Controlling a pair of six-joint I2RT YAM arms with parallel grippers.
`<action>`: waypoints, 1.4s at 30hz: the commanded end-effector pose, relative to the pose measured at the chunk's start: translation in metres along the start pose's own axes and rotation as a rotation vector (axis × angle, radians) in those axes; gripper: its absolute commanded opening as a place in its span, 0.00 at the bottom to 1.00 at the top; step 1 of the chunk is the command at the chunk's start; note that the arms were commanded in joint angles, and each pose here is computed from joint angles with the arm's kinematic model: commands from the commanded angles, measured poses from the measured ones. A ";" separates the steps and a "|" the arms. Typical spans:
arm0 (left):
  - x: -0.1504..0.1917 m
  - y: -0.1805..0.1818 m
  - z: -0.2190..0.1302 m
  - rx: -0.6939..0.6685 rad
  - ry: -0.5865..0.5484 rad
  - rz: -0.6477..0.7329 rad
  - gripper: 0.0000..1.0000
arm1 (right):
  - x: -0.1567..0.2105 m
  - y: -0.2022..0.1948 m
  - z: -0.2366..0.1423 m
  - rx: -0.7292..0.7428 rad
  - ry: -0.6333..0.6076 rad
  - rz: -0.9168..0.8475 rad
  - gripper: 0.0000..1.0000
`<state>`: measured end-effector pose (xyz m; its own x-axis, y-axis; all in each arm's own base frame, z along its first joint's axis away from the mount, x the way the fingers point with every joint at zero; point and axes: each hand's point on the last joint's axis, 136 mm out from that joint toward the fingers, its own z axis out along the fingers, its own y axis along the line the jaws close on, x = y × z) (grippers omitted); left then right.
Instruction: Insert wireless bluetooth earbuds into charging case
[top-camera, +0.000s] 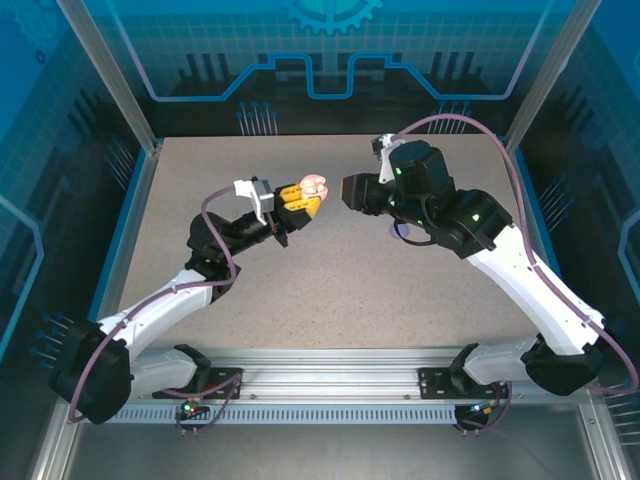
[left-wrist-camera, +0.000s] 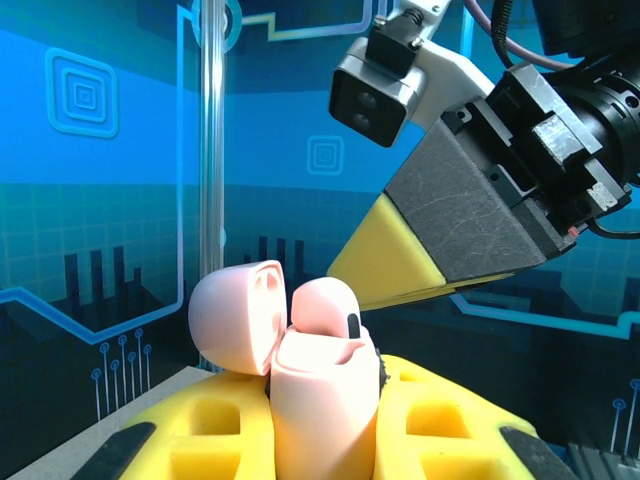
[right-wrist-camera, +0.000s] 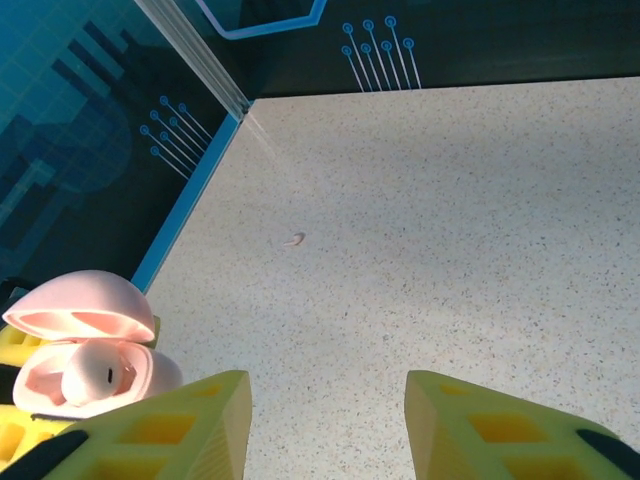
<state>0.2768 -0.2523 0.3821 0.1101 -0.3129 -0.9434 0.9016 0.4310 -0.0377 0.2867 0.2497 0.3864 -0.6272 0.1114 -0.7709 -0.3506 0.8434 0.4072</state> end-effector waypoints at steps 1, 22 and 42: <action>-0.013 -0.004 0.002 0.034 -0.029 0.008 0.00 | -0.011 0.021 -0.004 -0.058 -0.029 -0.011 0.44; -0.011 -0.004 0.002 0.030 -0.024 0.011 0.00 | -0.007 0.040 0.010 -0.071 0.008 -0.047 0.43; -0.011 -0.005 0.001 0.036 -0.026 0.094 0.00 | -0.010 0.000 -0.025 0.046 -0.075 -0.008 0.47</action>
<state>0.2773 -0.2523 0.3802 0.1237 -0.2987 -0.9463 0.9014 0.4327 -0.0187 0.2778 0.2527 0.4068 -0.5797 0.1233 -0.8055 -0.3649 0.8446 0.3919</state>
